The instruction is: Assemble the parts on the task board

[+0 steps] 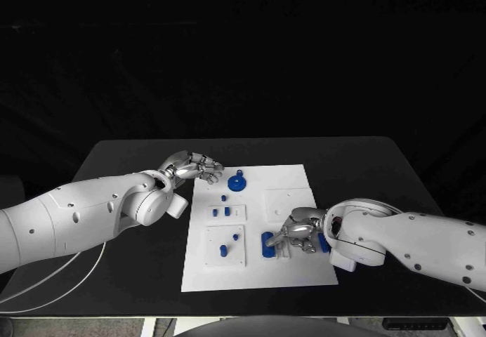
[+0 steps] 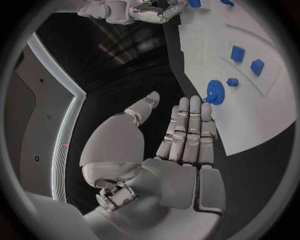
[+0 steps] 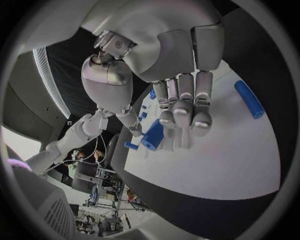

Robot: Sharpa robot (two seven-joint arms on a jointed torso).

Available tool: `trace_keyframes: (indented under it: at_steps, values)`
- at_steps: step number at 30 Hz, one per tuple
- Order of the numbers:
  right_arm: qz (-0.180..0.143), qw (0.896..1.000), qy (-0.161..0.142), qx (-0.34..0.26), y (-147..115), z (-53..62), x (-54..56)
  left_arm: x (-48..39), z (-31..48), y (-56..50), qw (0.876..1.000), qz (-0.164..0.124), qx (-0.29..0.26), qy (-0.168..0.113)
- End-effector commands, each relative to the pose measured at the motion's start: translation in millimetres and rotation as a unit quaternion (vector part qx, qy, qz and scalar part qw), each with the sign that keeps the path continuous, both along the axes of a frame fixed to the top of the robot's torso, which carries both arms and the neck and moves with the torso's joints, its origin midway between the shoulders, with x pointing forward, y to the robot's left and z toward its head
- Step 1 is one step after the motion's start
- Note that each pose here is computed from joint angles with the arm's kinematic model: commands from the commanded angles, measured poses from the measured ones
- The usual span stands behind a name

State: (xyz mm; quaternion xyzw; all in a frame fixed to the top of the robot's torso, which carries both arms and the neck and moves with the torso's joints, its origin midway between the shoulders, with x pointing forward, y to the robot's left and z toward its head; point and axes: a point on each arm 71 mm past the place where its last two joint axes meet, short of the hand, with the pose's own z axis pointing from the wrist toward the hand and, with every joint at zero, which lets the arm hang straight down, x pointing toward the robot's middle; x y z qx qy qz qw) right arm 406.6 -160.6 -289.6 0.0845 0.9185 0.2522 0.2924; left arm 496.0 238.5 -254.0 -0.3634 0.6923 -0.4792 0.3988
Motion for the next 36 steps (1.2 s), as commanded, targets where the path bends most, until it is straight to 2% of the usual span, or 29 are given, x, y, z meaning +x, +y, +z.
trace_keyframes:
  at_steps: [1,7,20,24,27,36]
  values:
    - [0.029,0.999,0.005,0.018,1.5,1.0,-3.8,0.1,0.8,-0.3,1.000,-0.001,-0.006,-0.001]
    - [0.038,0.999,0.002,0.014,0.9,2.4,-7.1,2.1,0.1,3.8,1.000,0.004,-0.003,-0.001]
    - [0.041,0.999,0.007,-0.006,3.0,0.5,-7.2,3.6,-0.7,5.5,1.000,0.005,-0.002,0.001]
    - [0.052,0.998,0.024,-0.027,3.4,-1.9,-10.0,3.3,-0.6,5.2,1.000,0.004,-0.002,0.001]
    - [0.055,0.998,0.024,-0.031,5.6,-2.5,-11.2,3.3,-0.6,5.7,1.000,0.005,-0.002,0.001]
    - [0.030,0.998,0.016,-0.046,0.9,-4.1,-8.2,2.9,0.0,4.5,1.000,0.006,-0.003,-0.003]
